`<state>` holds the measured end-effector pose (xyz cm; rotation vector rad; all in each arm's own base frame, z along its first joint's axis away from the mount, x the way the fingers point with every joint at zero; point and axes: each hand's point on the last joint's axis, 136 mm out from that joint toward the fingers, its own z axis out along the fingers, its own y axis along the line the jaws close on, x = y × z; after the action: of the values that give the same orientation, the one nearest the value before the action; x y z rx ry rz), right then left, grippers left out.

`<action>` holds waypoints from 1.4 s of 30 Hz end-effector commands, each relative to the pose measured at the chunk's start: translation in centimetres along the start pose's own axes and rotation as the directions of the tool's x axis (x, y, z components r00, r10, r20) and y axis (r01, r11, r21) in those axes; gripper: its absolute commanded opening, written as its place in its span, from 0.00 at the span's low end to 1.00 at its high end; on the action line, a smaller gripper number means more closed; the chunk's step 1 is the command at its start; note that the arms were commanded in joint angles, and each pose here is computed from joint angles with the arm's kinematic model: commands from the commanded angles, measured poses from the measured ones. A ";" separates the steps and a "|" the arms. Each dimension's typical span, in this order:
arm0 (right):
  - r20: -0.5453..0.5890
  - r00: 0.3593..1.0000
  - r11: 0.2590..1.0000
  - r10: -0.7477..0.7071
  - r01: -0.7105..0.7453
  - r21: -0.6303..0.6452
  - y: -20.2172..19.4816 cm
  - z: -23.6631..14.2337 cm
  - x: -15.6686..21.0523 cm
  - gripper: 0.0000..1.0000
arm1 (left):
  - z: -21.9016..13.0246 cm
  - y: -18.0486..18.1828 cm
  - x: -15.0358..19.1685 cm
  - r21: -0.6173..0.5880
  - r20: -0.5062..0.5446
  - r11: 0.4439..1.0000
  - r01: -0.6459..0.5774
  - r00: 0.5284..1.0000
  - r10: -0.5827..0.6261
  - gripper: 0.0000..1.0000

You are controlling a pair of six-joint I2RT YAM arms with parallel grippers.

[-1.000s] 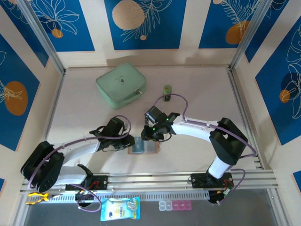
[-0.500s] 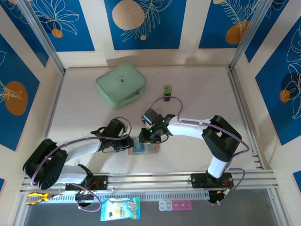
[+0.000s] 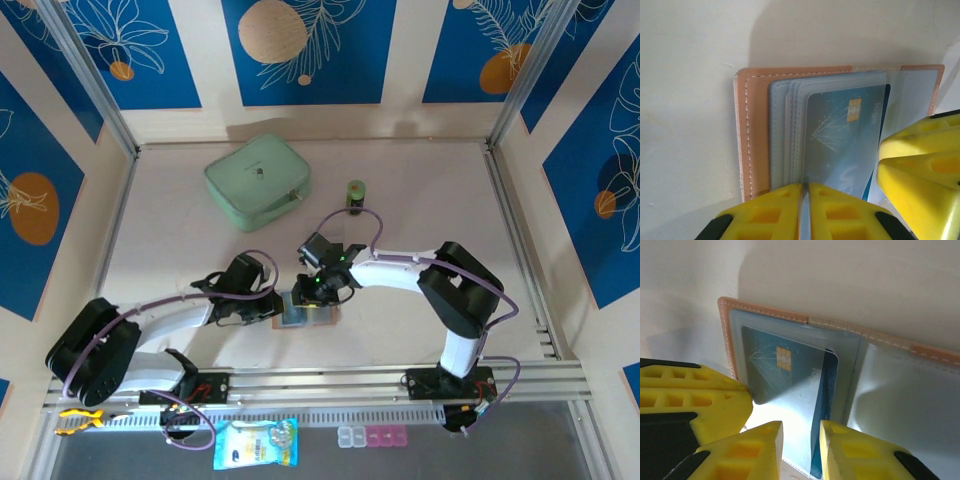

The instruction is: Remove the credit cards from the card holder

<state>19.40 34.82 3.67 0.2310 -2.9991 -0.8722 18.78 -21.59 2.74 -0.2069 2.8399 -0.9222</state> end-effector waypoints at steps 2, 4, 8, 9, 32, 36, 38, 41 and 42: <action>-0.023 1.000 1.000 0.006 -0.006 -0.029 0.9 0.3 0.2 0.25 | 0.0 1.5 0.8 -0.041 -0.025 0.999 0.028 0.999 -0.029 0.14; -0.026 1.000 0.999 0.009 -0.010 -0.030 0.8 0.5 0.3 0.25 | 0.0 1.4 0.8 -0.040 -0.026 0.999 0.028 0.999 -0.029 0.14; -0.030 0.999 0.999 0.014 -0.015 -0.051 1.0 0.7 0.4 0.24 | 0.1 1.5 0.9 -0.040 -0.029 0.999 0.029 0.999 -0.030 0.13; -0.032 0.999 0.998 0.016 -0.018 -0.056 1.0 0.7 0.4 0.23 | 0.1 1.5 0.9 -0.041 -0.031 0.999 0.029 0.999 -0.030 0.14; -0.046 0.998 0.999 0.034 -0.036 -0.028 -0.2 1.3 0.8 0.22 | -1.0 1.6 0.1 -0.056 0.018 0.998 0.021 1.000 -0.020 0.15; -0.045 0.998 0.999 0.035 -0.037 -0.027 -0.2 1.1 0.8 0.22 | -0.6 2.1 0.3 -0.067 0.001 0.997 0.023 1.000 -0.023 0.13; -0.043 0.998 0.999 0.034 -0.035 -0.024 -0.2 1.0 0.8 0.22 | -0.2 2.3 0.6 -0.070 -0.012 0.997 0.027 1.000 -0.028 0.13; -0.041 0.999 0.999 0.031 -0.032 -0.018 -0.3 0.9 0.8 0.22 | 0.1 2.6 0.9 -0.075 -0.035 0.996 0.038 0.999 -0.041 0.12; -0.040 0.999 0.999 0.030 -0.031 -0.011 -0.4 0.9 0.8 0.23 | 0.1 2.7 1.0 -0.077 -0.039 0.996 0.041 0.998 -0.044 0.12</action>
<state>19.24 35.65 3.31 0.2121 -2.9618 -0.9290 18.44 -20.50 2.19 -0.2437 2.8698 -0.8720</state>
